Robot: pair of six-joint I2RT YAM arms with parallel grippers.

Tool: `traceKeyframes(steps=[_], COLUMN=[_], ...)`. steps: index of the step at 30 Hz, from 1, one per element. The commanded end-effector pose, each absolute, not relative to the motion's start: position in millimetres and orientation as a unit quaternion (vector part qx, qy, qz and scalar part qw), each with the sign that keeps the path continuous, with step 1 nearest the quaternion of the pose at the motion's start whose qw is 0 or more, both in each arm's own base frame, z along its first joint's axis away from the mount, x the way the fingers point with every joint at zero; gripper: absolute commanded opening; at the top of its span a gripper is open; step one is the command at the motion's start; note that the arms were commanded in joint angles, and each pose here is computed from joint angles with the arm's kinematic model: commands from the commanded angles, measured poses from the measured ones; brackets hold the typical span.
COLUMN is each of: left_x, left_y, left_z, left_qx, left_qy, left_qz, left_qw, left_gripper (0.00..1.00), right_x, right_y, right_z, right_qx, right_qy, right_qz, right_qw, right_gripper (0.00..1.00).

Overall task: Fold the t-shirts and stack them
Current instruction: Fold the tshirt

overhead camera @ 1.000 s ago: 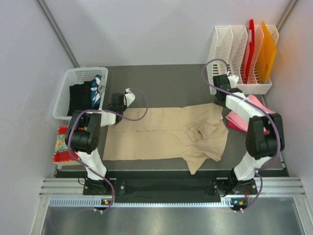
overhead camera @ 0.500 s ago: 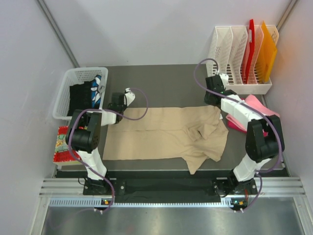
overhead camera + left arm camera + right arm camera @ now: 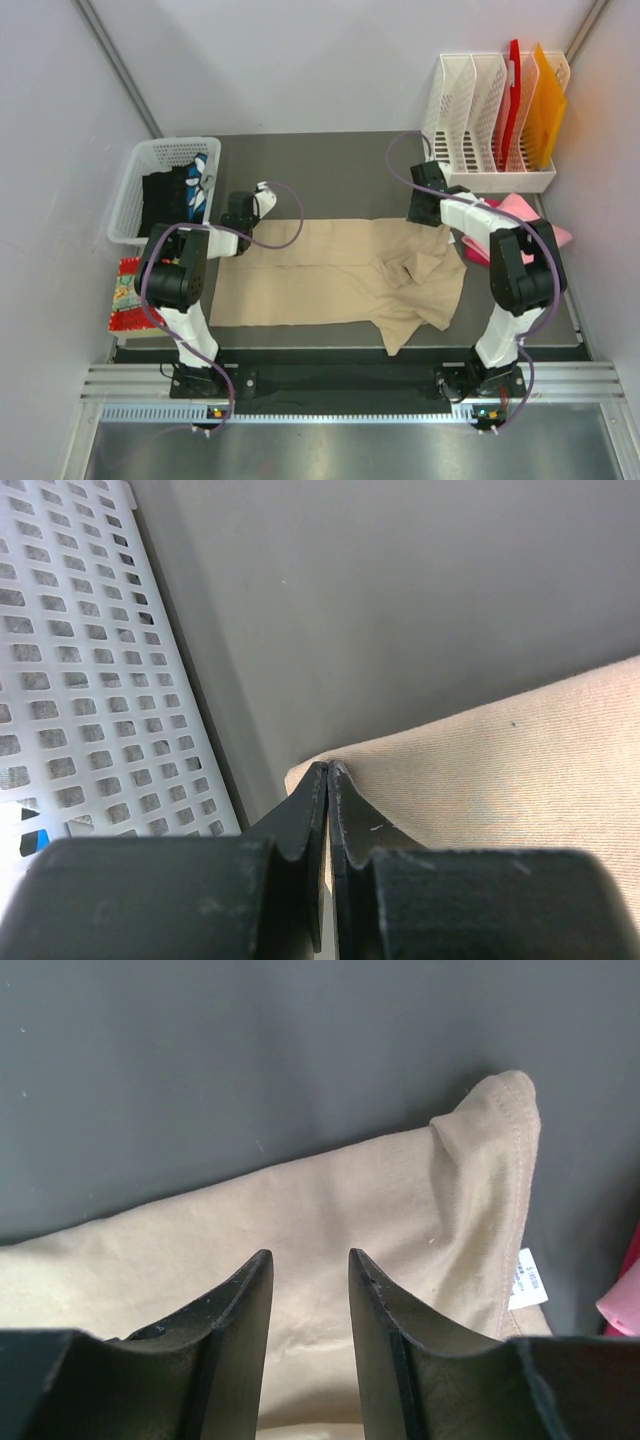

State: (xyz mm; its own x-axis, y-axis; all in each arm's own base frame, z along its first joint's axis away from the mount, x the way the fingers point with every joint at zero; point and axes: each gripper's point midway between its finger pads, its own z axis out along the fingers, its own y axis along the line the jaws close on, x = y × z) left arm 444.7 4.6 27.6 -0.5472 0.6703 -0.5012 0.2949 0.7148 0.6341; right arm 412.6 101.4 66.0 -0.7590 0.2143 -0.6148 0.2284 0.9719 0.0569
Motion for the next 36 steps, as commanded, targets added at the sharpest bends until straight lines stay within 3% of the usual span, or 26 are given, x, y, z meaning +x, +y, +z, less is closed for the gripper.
traceKeyframes(steps=[1,12,20,28,33,34,36], left_x=[432,441,459,470,452,449,433], left_y=[21,23,17,17,20,20,19], left_z=[10,8,-1,6,41,49,72], left_qx=[0.289,0.292,0.286,0.277,0.269,0.267,0.266], left_qy=[0.850,0.848,0.857,0.857,0.848,0.847,0.843], left_qz=[0.270,0.270,0.258,0.264,0.267,0.267,0.261], left_qw=[0.349,0.350,0.343,0.344,0.369,0.375,0.388], left_gripper=[0.05,0.05,0.05,0.04,0.06,0.07,0.10], right_x=[420,406,452,472,456,450,433], right_y=[105,94,86,75,78,85,86], right_z=[60,30,11,47,99,126,148], right_qx=[0.108,0.104,0.109,0.123,0.127,0.125,0.128], right_qy=[0.943,0.953,0.961,0.944,0.925,0.916,0.905], right_qz=[-0.019,-0.045,-0.066,-0.091,-0.095,-0.091,-0.104], right_qw=[0.314,0.281,0.246,0.291,0.345,0.370,0.392], right_gripper=[0.36,0.35,0.32,0.31,0.40,0.47,0.53])
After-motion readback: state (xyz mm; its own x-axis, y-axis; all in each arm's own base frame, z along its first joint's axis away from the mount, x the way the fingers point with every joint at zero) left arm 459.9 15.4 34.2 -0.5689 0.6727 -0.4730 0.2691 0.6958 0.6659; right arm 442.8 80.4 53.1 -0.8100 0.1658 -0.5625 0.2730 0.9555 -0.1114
